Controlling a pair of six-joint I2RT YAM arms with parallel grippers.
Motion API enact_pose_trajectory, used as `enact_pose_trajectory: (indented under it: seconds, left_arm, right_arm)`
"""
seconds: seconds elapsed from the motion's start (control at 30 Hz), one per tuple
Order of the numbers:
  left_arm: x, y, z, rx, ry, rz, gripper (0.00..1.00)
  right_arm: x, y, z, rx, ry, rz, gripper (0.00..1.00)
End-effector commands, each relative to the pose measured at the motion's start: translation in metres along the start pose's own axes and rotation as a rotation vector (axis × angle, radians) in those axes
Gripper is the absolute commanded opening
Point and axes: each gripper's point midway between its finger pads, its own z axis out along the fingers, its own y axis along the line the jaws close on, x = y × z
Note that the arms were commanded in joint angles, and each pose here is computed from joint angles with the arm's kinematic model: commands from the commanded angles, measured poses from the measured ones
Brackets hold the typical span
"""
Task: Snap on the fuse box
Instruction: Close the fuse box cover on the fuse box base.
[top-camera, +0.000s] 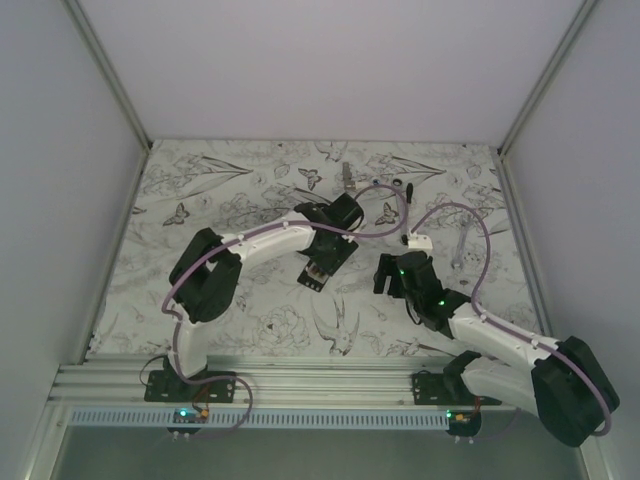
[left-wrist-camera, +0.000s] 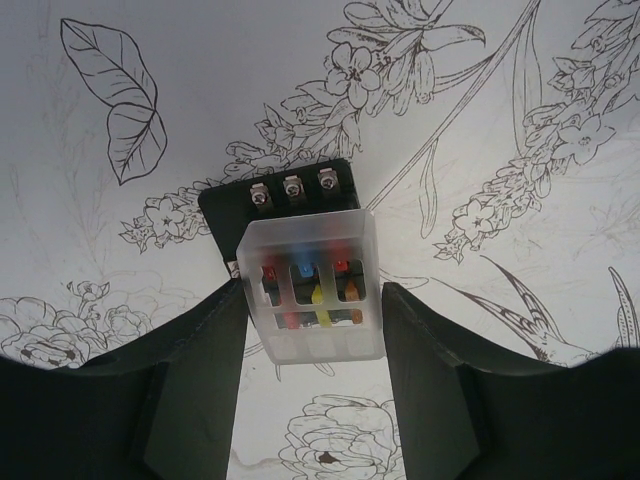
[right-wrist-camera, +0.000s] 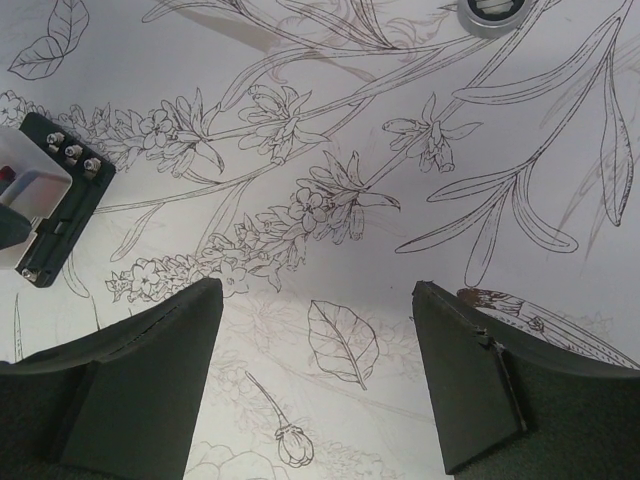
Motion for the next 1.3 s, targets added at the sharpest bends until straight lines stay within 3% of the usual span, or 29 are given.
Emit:
enact_pose_trajectory:
  seconds: [0.0,0.43,0.73,1.27]
  left_arm:
    - [0.012,0.0,0.008,-0.017,0.063,-0.008,0.36]
    - [0.016,0.006,-0.009,-0.051,0.038,-0.036,0.36]
    - [0.026,0.002,0.012,-0.047,0.096,-0.062,0.37]
    - [0.018,-0.009,0.015,-0.012,0.087,-0.062,0.5]
  right_arm:
    - [-0.008,0.003,0.002,-0.011,-0.025,0.014,0.83]
    - [-0.008,0.007,0.004,-0.027,-0.019,0.008,0.83]
    - [-0.008,0.008,0.003,-0.033,-0.017,0.008,0.83]
    - [-0.009,0.02,0.002,-0.097,-0.015,0.009,0.82]
